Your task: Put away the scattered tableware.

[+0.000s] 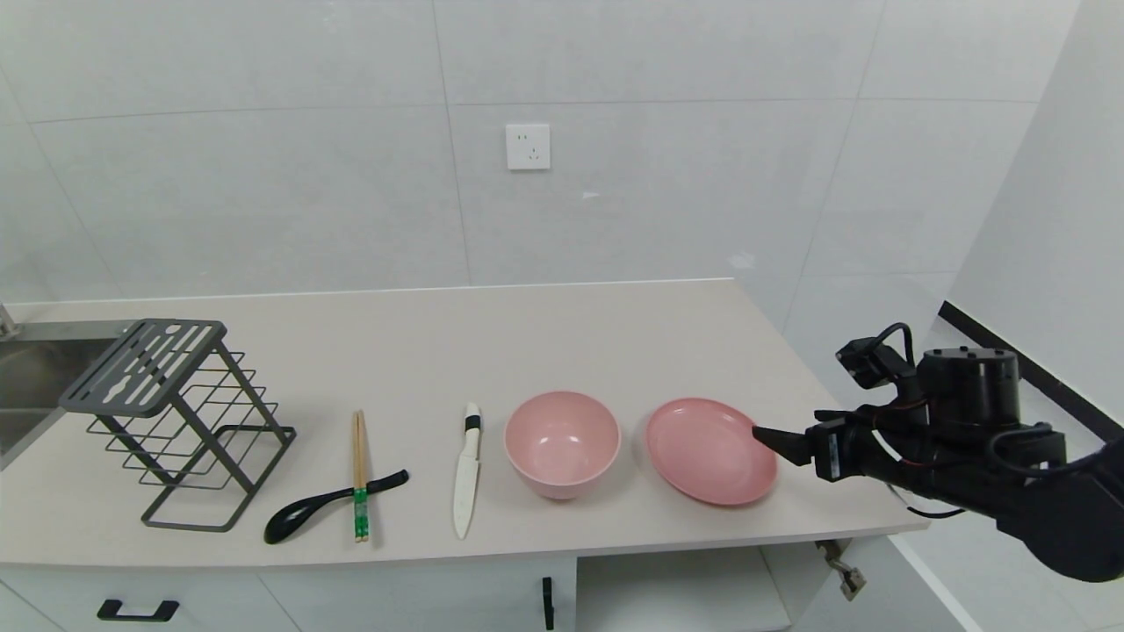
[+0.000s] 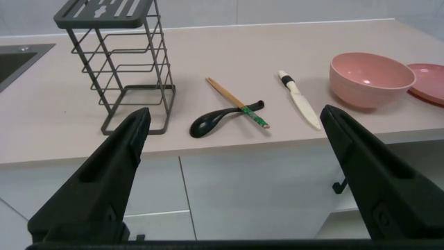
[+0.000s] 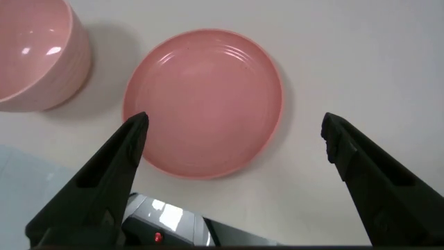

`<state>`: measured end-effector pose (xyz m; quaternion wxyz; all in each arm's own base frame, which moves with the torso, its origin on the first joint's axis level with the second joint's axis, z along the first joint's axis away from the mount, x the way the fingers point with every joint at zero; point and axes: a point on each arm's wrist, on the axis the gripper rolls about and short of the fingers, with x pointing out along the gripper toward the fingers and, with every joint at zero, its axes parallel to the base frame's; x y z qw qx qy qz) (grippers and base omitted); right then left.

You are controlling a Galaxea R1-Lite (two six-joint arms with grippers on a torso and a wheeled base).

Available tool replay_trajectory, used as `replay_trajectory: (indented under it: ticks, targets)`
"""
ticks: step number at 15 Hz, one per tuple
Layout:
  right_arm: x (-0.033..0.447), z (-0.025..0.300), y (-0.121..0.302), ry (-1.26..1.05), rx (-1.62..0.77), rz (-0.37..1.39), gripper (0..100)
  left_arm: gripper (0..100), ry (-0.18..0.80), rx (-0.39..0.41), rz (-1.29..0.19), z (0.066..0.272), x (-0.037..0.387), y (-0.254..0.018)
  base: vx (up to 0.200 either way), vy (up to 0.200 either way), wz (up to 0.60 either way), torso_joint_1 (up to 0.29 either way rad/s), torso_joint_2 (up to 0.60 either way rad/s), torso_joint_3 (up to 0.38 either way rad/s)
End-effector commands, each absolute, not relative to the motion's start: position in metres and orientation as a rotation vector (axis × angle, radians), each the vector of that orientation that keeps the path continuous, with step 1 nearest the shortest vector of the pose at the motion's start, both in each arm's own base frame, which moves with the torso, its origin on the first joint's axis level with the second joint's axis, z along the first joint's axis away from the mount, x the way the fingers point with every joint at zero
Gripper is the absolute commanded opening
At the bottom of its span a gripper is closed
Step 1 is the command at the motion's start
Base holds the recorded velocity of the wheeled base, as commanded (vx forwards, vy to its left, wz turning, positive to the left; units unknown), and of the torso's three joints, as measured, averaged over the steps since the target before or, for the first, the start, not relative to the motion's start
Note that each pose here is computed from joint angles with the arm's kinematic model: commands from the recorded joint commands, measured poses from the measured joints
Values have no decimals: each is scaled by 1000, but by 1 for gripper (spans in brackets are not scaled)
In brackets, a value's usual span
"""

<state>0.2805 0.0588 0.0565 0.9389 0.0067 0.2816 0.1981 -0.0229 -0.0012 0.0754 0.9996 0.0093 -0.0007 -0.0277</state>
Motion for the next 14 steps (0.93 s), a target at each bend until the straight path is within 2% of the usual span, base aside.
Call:
replay_trajectory:
  ticks: [1,3,14]
  targets:
    - [289,33,61,631,15,402,100,100,-1,18,-55,75,-23,-1,0,0,0,0,0,0]
    - [296,17,61,633,5,374,100,100,0,18,-54,75,-23,-1,0,0,0,0,0,0]
    - [319,-14,74,649,-7,345,100,100,1,20,-54,75,-23,-1,0,0,0,0,0,0]
